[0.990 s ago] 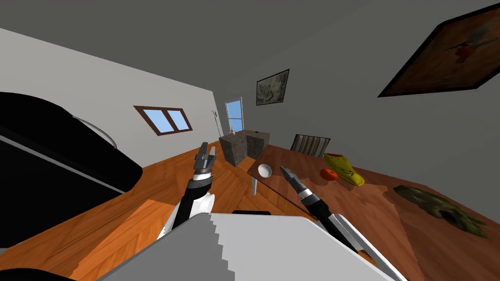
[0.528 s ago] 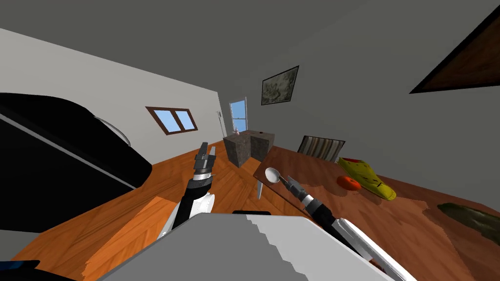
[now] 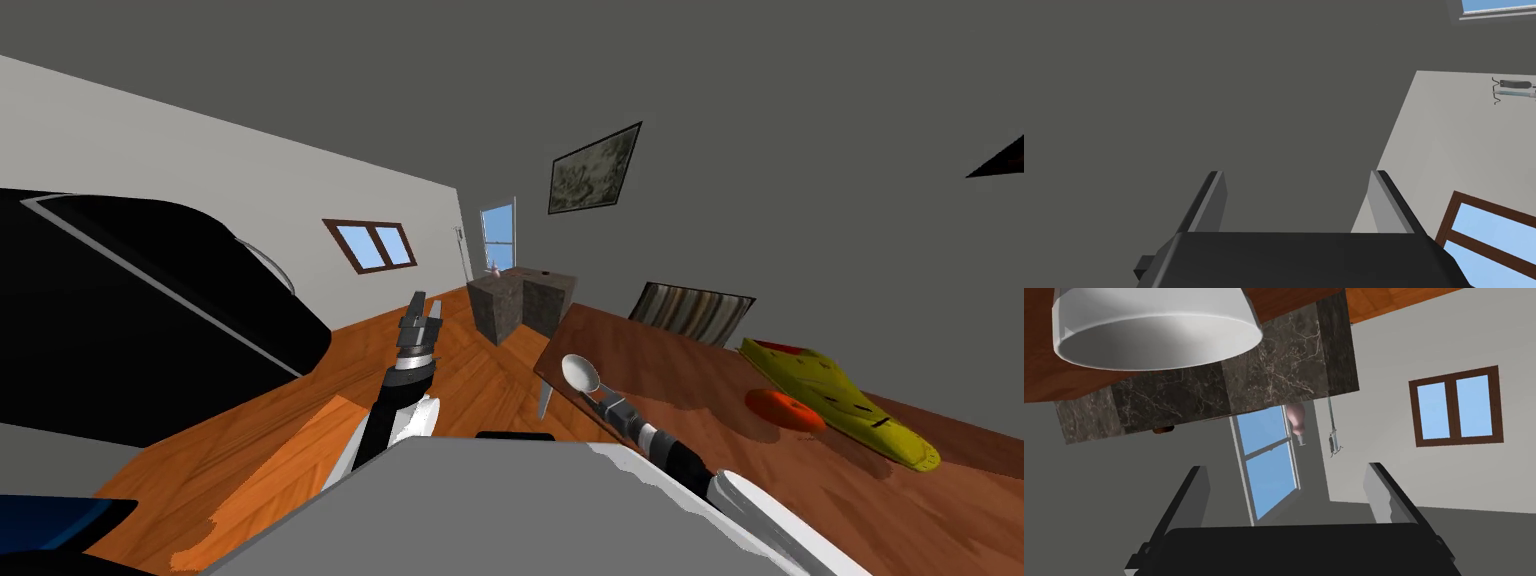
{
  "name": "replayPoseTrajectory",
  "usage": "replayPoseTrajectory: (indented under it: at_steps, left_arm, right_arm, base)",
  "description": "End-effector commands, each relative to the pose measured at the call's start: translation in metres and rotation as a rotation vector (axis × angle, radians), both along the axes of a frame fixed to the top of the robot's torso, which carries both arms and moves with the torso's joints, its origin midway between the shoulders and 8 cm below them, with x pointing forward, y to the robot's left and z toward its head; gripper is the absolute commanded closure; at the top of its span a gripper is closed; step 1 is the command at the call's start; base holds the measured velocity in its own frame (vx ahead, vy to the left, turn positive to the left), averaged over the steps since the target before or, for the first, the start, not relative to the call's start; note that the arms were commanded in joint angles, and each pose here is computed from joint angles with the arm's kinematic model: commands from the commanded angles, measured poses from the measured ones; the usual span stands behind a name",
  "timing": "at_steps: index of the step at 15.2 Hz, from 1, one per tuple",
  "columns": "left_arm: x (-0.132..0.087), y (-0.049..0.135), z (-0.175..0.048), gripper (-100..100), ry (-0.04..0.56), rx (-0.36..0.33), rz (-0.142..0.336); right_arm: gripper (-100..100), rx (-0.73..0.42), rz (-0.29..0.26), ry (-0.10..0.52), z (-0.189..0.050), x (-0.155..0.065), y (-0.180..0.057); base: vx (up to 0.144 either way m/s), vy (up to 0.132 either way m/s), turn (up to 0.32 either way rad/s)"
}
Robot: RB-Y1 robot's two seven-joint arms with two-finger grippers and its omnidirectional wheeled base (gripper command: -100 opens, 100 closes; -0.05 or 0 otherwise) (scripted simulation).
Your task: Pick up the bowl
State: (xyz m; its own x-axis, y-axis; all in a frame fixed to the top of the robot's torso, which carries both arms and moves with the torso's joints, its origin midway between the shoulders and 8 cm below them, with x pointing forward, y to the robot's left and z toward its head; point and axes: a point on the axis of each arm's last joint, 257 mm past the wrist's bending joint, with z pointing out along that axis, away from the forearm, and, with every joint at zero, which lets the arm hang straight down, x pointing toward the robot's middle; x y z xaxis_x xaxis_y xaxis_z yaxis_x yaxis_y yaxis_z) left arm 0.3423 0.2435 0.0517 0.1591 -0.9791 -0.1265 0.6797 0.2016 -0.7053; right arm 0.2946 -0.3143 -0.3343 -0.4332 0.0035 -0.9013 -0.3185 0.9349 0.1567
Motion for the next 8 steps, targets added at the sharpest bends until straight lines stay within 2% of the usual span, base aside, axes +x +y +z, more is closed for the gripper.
replayPoseTrajectory:
  at_steps: [1,2,3,4,5,6,7,8]
  left_arm:
    - [0.000,0.000,0.000,0,0.000,0.000,0.000]
    - [0.000,0.000,0.000,0,0.000,0.000,0.000]
    - [0.000,0.000,0.000,0,0.000,0.000,0.000]
    - [0.000,0.000,0.000,0,0.000,0.000,0.000]
    - [0.000,0.000,0.000,0,0.000,0.000,0.000]
    - [0.000,0.000,0.000,0,0.000,0.000,0.000]
    - [0.000,0.000,0.000,0,0.000,0.000,0.000]
    - [0.000,0.000,0.000,0,0.000,0.000,0.000]
  right_arm:
    - [-100,-0.097,0.032,0.057,-0.026,-0.014,-0.013]
    - [-100,-0.122,0.048,0.058,-0.027,-0.015,-0.015]
    - [-100,-0.185,0.069,0.101,-0.043,-0.029,-0.028]
    - [-100,-0.203,0.080,0.100,-0.044,-0.030,-0.029]
    - [-100,-0.269,0.105,0.142,-0.058,-0.045,-0.044]
    - [-100,-0.282,0.114,0.141,-0.059,-0.046,-0.044]
    - [-100,-0.347,0.140,0.182,-0.072,-0.061,-0.060]
    - [-100,-0.358,0.148,0.181,-0.073,-0.061,-0.060]
  base:
    - [0.099,0.134,0.125]
    - [0.101,0.128,0.100]
    - [0.135,0.136,0.089]
    - [0.123,0.110,0.072]
    - [0.122,0.101,0.121]
    - [0.111,0.099,0.111]
    - [0.112,0.113,0.126]
    - [0.106,0.105,0.082]
